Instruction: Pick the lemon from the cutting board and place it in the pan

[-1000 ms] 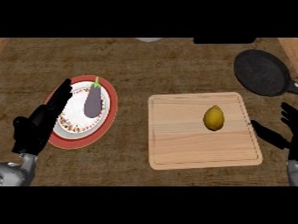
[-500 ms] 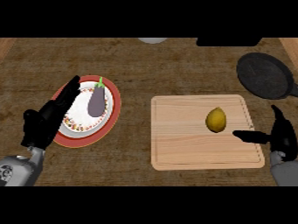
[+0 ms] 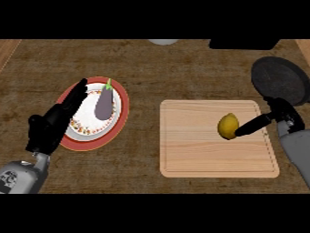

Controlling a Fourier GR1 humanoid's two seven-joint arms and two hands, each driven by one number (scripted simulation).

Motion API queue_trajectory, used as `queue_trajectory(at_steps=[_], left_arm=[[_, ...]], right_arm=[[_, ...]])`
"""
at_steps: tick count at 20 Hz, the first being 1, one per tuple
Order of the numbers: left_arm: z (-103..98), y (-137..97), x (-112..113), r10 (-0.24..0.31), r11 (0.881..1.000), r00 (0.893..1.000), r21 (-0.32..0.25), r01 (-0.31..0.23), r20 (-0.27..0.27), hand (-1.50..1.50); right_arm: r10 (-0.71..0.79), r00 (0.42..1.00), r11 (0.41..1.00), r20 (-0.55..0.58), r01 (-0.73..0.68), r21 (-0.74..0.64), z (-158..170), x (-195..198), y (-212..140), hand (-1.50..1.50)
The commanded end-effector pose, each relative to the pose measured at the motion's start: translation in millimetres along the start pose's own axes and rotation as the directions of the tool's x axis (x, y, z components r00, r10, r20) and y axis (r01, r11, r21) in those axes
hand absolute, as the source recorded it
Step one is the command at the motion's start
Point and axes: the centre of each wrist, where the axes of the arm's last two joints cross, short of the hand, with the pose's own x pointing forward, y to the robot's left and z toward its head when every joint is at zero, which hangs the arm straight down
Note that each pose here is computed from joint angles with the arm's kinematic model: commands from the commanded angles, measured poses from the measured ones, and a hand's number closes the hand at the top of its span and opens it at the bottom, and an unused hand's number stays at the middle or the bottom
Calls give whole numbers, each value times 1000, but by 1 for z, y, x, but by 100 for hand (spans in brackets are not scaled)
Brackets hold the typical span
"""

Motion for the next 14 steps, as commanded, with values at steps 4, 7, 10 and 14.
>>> queue_trajectory(at_steps=[4, 7, 10, 14], left_arm=[[0, 7, 12, -3, 1000, 1000, -1, 3, -12, 0], [8, 0, -1, 7, 1000, 1000, -2, -7, 6, 0], [-3, 16, -2, -6, 1000, 1000, 13, 6, -14, 0], [4, 7, 5, -4, 1000, 1000, 9, 4, -6, 0]], right_arm=[[155, 980, 966, -129, -122, 230, 14, 58, -10, -150], [183, 966, 963, -182, -139, 232, -1, 61, 2, -150], [211, 958, 962, -193, -168, 215, 10, 77, 18, -150], [237, 945, 958, -225, -190, 213, 0, 70, 21, -150]])
